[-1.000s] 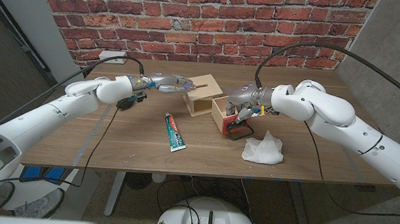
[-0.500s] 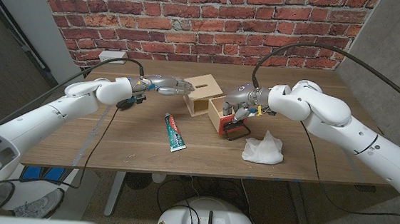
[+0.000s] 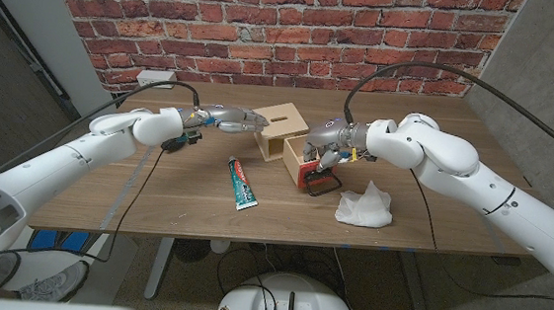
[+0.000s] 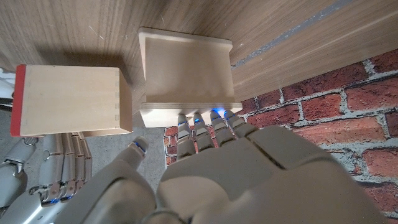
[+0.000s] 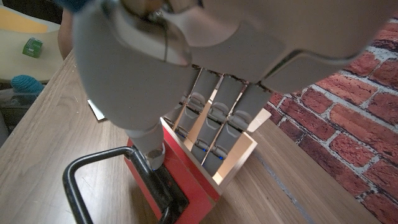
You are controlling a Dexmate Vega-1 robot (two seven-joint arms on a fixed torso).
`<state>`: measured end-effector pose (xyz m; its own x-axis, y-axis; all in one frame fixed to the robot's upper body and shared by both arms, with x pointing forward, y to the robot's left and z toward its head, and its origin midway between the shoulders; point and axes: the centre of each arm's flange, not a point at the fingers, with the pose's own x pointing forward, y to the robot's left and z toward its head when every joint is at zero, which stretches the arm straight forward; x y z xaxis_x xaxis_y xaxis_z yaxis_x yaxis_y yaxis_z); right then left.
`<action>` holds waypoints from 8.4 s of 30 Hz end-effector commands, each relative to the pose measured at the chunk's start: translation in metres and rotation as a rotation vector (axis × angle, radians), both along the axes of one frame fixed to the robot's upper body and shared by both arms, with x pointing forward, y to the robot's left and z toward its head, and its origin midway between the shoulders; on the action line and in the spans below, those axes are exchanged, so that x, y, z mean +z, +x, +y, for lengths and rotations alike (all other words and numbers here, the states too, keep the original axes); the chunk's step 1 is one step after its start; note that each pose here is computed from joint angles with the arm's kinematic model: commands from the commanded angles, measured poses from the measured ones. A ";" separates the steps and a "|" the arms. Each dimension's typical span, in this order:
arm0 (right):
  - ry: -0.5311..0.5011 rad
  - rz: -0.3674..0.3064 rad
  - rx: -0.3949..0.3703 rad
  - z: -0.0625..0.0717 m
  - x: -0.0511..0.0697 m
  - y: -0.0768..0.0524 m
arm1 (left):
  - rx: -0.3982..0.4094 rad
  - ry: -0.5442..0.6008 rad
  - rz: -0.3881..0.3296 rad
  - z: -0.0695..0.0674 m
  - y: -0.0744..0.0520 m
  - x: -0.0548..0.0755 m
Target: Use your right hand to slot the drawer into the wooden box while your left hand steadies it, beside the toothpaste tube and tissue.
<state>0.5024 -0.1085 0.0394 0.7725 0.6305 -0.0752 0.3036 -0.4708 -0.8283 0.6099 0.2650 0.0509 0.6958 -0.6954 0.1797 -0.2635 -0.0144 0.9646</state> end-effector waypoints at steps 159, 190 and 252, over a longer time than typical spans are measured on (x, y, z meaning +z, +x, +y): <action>0.019 -0.145 -0.090 0.041 -0.012 0.011 | -0.003 -0.016 0.044 -0.008 0.006 -0.001; -0.007 -0.214 -0.057 0.050 -0.018 0.017 | -0.006 -0.031 0.048 -0.010 0.010 0.000; 0.016 -0.255 -0.019 0.045 -0.010 0.037 | 0.003 -0.041 0.041 -0.012 0.006 -0.002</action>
<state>0.5339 -0.0670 0.0272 0.7772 0.6171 0.1227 0.4909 -0.4728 -0.7317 0.6146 0.2536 0.0495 0.7025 -0.6894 0.1769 -0.2234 0.0224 0.9745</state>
